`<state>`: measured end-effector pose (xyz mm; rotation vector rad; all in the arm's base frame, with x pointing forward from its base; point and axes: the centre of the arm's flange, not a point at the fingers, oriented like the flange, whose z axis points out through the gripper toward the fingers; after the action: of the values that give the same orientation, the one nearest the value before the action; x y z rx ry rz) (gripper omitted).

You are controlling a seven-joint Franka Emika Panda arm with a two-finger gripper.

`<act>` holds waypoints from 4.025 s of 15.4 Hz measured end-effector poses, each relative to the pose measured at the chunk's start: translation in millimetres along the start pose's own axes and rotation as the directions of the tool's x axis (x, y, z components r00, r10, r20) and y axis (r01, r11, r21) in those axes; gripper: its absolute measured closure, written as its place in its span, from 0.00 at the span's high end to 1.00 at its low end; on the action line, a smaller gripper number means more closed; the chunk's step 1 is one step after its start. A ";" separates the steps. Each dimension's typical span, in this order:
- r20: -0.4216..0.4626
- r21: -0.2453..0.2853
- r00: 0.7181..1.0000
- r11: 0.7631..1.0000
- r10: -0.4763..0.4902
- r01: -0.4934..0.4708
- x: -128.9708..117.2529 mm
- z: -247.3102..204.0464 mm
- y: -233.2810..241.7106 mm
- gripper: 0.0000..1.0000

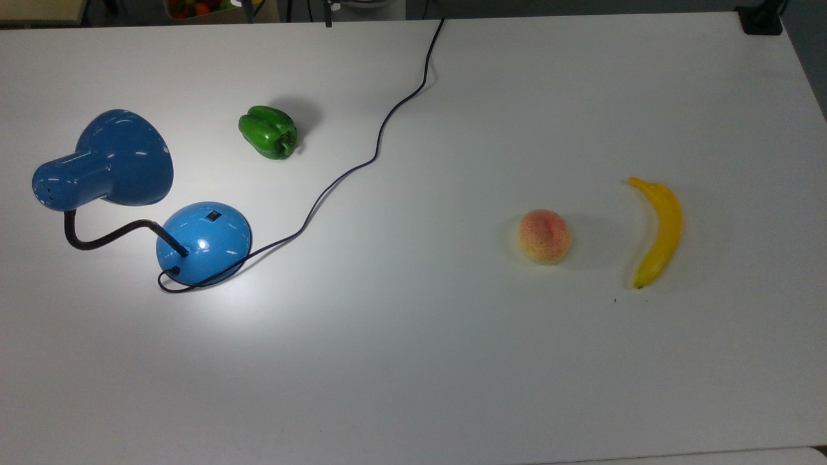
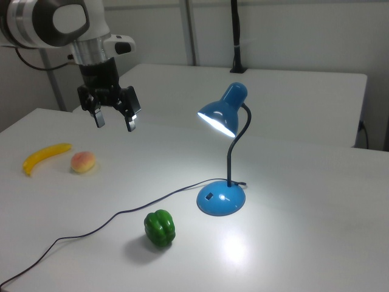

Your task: Turn off lamp

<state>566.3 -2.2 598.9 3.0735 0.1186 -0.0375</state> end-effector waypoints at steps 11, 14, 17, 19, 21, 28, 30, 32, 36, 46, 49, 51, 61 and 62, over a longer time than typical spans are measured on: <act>0.019 -0.001 1.000 1.000 0.000 0.000 -2.0 1.7 0.1 1.00; 0.019 -0.001 1.000 1.000 0.000 0.000 -1.9 1.8 0.0 1.00; 0.020 -0.001 1.000 1.000 -0.002 0.003 -1.5 2.4 -1.1 1.00; 0.021 -0.001 1.000 1.000 -0.003 0.003 -1.3 2.7 -1.4 1.00; 0.021 -0.001 1.000 1.000 -0.003 0.003 -1.2 2.9 -1.4 1.00; 0.021 -0.001 1.000 1.000 -0.003 0.003 -1.1 3.1 -1.5 1.00; 0.022 -0.001 1.000 1.000 -0.003 0.003 -1.0 3.3 -1.5 1.00; 0.023 -0.001 1.000 1.000 -0.003 0.003 -0.8 3.8 -1.5 0.96; 0.024 -0.001 1.000 1.000 -0.005 0.005 -0.2 4.8 -2.3 0.63; 0.028 0.000 1.000 1.000 -0.006 0.006 0.9 6.9 -2.7 0.01; -0.001 -0.001 0.999 0.999 0.047 -0.047 8.3 13.0 -1.4 0.01; -0.014 -0.001 0.997 0.997 0.080 -0.080 14.2 25.8 0.5 0.01; -0.130 0.030 0.935 0.944 0.329 -0.328 25.7 155.1 70.9 0.01; -0.141 0.035 0.927 0.938 0.347 -0.346 26.2 168.3 76.0 0.01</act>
<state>594.7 -87.0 435.2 3.0526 -0.4208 0.2045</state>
